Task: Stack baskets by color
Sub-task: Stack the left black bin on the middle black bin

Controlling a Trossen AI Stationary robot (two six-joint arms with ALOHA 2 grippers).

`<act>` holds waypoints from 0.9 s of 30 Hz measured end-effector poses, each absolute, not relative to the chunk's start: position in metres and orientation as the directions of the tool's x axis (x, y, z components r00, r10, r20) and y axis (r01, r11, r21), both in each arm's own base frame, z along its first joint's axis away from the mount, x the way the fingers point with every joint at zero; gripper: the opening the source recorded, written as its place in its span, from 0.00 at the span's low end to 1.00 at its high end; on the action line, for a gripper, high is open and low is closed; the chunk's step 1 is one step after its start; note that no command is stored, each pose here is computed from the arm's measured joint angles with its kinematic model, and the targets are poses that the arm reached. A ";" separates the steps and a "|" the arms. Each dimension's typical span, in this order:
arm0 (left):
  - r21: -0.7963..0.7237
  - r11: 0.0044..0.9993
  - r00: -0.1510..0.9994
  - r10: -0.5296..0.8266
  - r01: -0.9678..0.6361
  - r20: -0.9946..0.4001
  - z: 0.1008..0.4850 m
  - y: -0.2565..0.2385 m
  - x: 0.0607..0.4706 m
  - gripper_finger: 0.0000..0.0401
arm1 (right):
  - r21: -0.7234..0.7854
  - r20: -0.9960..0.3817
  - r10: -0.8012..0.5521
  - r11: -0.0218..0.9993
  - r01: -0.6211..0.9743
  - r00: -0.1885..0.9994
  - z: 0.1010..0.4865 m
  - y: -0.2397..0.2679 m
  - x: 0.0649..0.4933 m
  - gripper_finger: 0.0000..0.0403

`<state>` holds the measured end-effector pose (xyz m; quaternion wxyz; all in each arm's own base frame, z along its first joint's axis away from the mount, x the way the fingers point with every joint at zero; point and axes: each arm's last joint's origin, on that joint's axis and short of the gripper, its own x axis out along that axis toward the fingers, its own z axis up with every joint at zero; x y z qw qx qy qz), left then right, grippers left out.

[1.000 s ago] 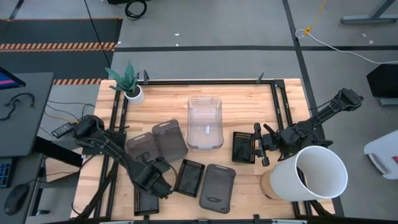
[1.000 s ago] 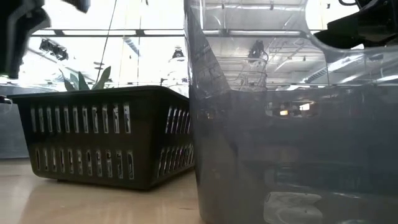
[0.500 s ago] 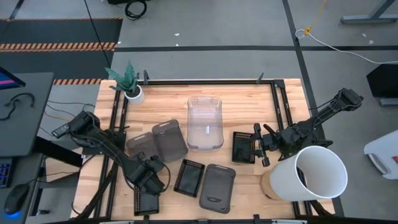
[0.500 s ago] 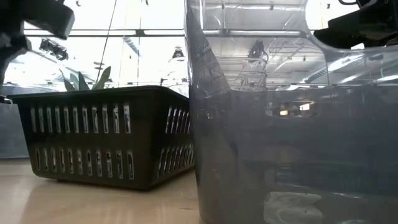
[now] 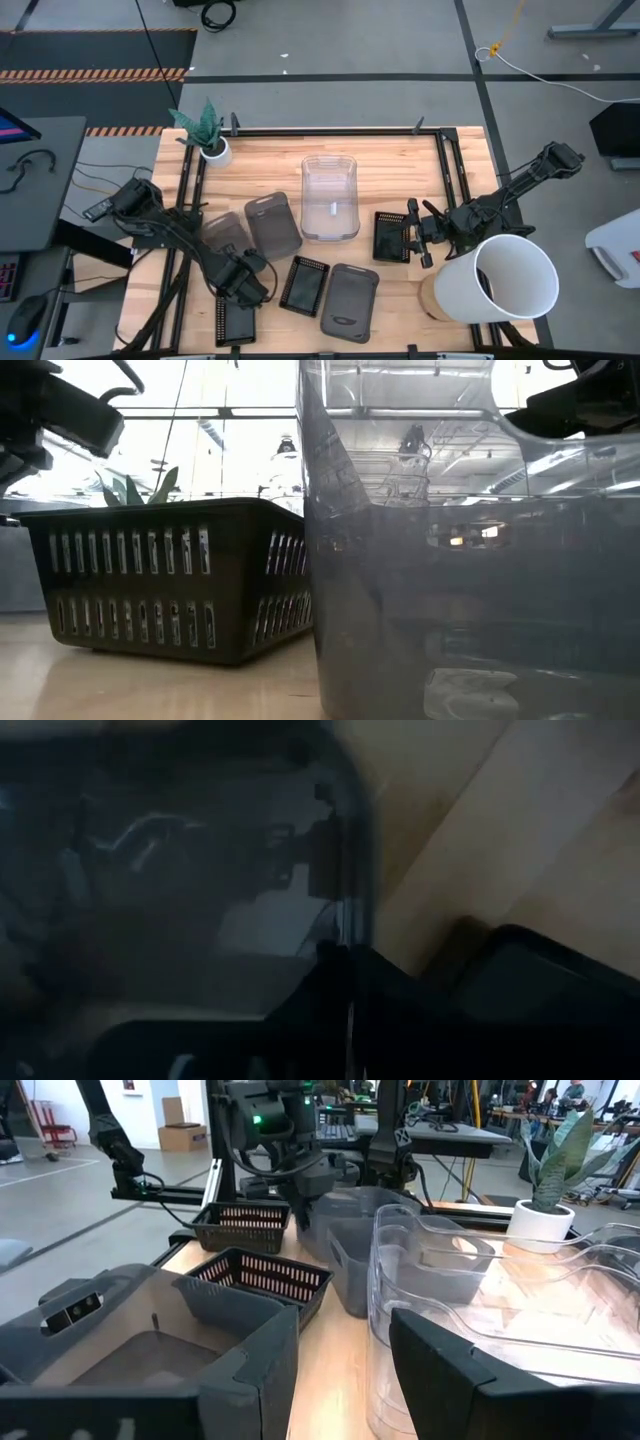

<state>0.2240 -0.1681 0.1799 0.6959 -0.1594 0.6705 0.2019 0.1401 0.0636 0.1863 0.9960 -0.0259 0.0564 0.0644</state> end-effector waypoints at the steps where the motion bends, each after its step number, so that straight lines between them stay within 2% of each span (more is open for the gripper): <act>1: 0.047 0.869 0.018 0.064 -0.492 -0.998 0.182 -0.168 0.224 0.03 | -0.045 -0.115 0.125 0.990 -0.131 0.985 0.186 0.064 0.140 0.41; 14: 0.109 0.860 -0.023 0.113 -0.499 -0.993 0.259 -0.155 0.240 0.01 | -0.056 -0.106 0.125 0.990 -0.132 0.986 0.187 0.064 0.140 0.41; 21: 0.052 0.837 0.084 0.116 -0.545 -0.990 0.309 -0.138 0.258 0.01 | -0.057 -0.087 0.126 0.990 -0.132 0.988 0.189 0.064 0.140 0.41; 27: 0.002 0.831 0.179 0.123 -0.557 -0.976 0.325 -0.113 0.280 0.01 | -0.060 -0.087 0.123 0.990 -0.128 0.989 0.189 0.063 0.141 0.41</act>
